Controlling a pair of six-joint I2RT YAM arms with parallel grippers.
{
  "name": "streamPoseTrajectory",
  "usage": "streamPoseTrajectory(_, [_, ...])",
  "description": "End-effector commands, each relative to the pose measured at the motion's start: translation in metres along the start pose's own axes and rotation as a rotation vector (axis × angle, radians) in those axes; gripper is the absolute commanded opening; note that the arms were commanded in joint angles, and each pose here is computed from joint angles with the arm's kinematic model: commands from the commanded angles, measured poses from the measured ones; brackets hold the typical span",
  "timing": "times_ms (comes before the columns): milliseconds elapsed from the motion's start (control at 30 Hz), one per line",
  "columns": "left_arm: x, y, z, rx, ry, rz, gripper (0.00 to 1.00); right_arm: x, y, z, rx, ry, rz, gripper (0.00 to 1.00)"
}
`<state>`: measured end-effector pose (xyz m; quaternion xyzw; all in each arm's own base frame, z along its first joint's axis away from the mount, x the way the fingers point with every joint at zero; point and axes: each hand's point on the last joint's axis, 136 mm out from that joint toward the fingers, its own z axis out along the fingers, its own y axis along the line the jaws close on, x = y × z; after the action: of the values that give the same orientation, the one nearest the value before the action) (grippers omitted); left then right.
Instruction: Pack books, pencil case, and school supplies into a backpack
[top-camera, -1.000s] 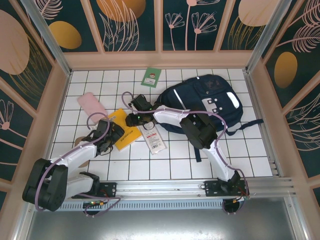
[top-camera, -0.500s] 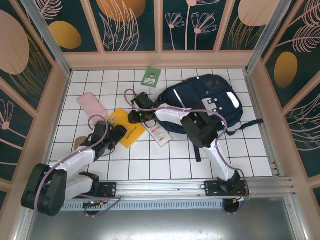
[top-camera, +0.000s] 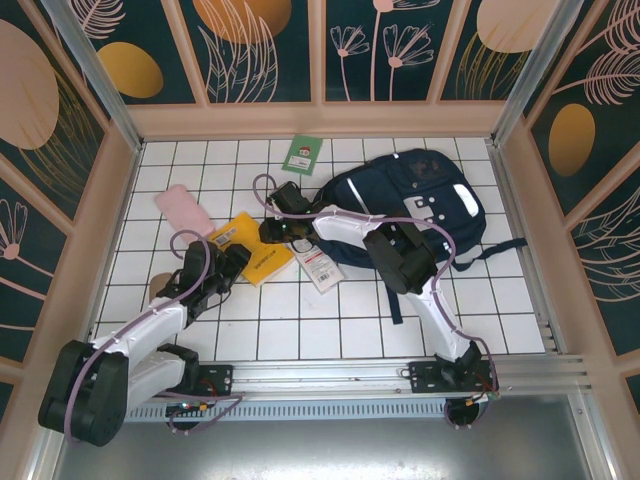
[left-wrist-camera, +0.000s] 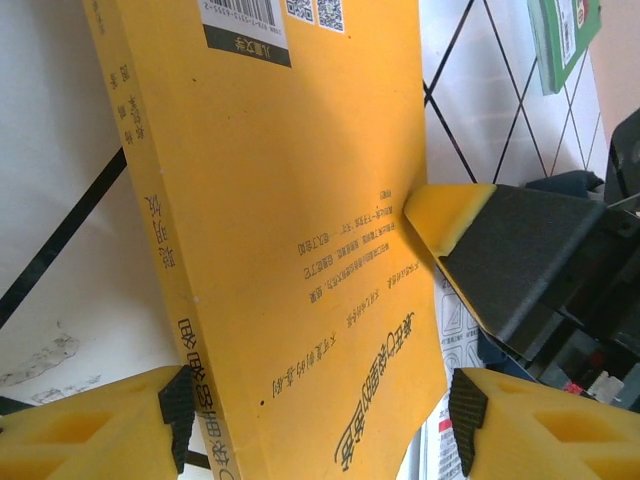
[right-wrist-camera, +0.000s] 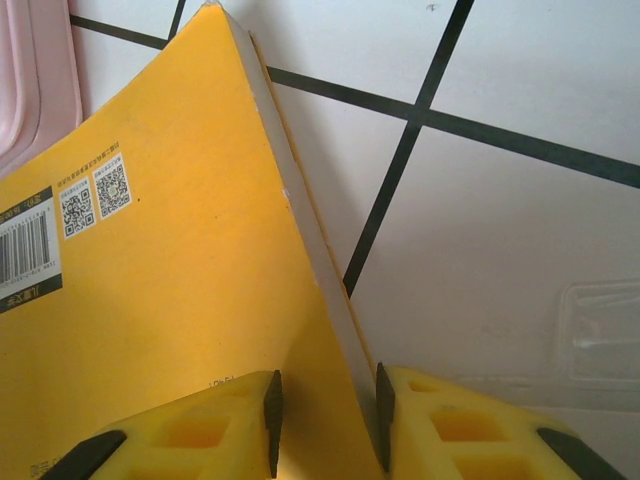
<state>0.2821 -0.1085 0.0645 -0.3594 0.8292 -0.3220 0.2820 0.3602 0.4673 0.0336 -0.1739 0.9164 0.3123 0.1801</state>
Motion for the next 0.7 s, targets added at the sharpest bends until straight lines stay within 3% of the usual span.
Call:
streamPoseTrajectory(0, [-0.010,-0.072,-0.009,0.286,-0.017,-0.002,0.68,0.039,0.030,0.009,-0.112,0.128,0.018,0.33])
streamPoseTrajectory(233, [-0.014,-0.069,-0.004,0.254,-0.031,-0.003,0.66,0.036,0.032,0.008,-0.119,0.128,0.030,0.33])
streamPoseTrajectory(500, [-0.020,-0.058,0.001,0.170,-0.052,-0.006,0.51,0.031,0.035,0.002,-0.132,0.109,0.046,0.33])
streamPoseTrajectory(667, [-0.025,-0.089,-0.012,0.295,-0.069,0.020,0.52,0.031,0.036,0.001,-0.139,0.107,0.055,0.33])
